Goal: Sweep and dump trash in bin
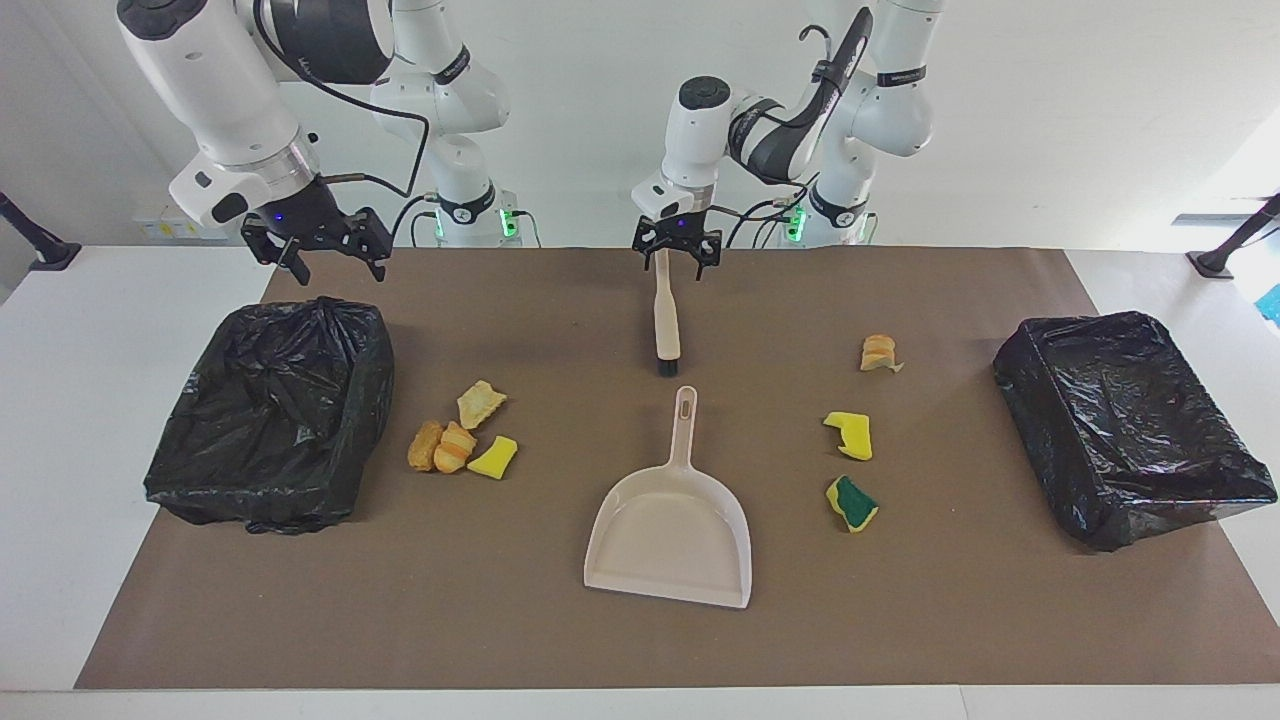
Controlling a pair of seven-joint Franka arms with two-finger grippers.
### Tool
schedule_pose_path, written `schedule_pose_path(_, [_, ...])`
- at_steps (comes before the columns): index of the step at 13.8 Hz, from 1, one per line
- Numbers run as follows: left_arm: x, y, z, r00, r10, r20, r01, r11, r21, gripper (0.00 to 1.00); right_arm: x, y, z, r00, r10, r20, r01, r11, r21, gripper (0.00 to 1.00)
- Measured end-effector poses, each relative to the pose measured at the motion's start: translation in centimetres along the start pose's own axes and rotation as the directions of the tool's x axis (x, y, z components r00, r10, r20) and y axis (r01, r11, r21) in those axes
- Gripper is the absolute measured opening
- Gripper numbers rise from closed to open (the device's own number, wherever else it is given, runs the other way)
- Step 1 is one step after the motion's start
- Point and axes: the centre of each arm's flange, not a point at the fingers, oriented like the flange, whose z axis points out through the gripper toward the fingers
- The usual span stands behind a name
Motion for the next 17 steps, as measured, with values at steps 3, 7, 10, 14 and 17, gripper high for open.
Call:
schedule_pose_path(3, [-1.1, 0.5, 0.6, 0.999, -0.033, -0.004, 0.033, 0.999, -0.006, 1.0, 0.0, 0.0, 0.0, 1.0, 0.0, 0.0, 0.0, 1.0, 0.0, 1.0])
schedule_pose_path(7, [-1.5, 1.0, 0.6, 0.998, -0.07, -0.008, 0.07, 0.997, -0.013, 0.83, 0.0, 0.0, 0.0, 1.0, 0.0, 0.0, 0.0, 1.0, 0.0, 1.0])
schedule_pose_path(10, [-1.6, 1.0, 0.7, 0.998, -0.07, -0.006, 0.07, 0.997, -0.011, 0.74, 0.0, 0.0, 0.0, 1.0, 0.0, 0.0, 0.0, 1.0, 0.0, 1.0])
schedule_pose_path(14, [-1.7, 1.0, 0.9, 0.997, -0.078, -0.004, 0.078, 0.997, -0.008, 0.65, -0.2, 0.2, 0.1, 1.0, 0.004, 0.016, -0.004, 1.0, 0.002, 1.0])
schedule_pose_path(17, [-1.8, 0.9, 1.1, 0.996, -0.086, 0.0, 0.086, 0.996, -0.005, 0.63, -0.2, -1.3, -0.3, 1.0, -0.018, 0.003, 0.018, 1.0, 0.004, 1.0])
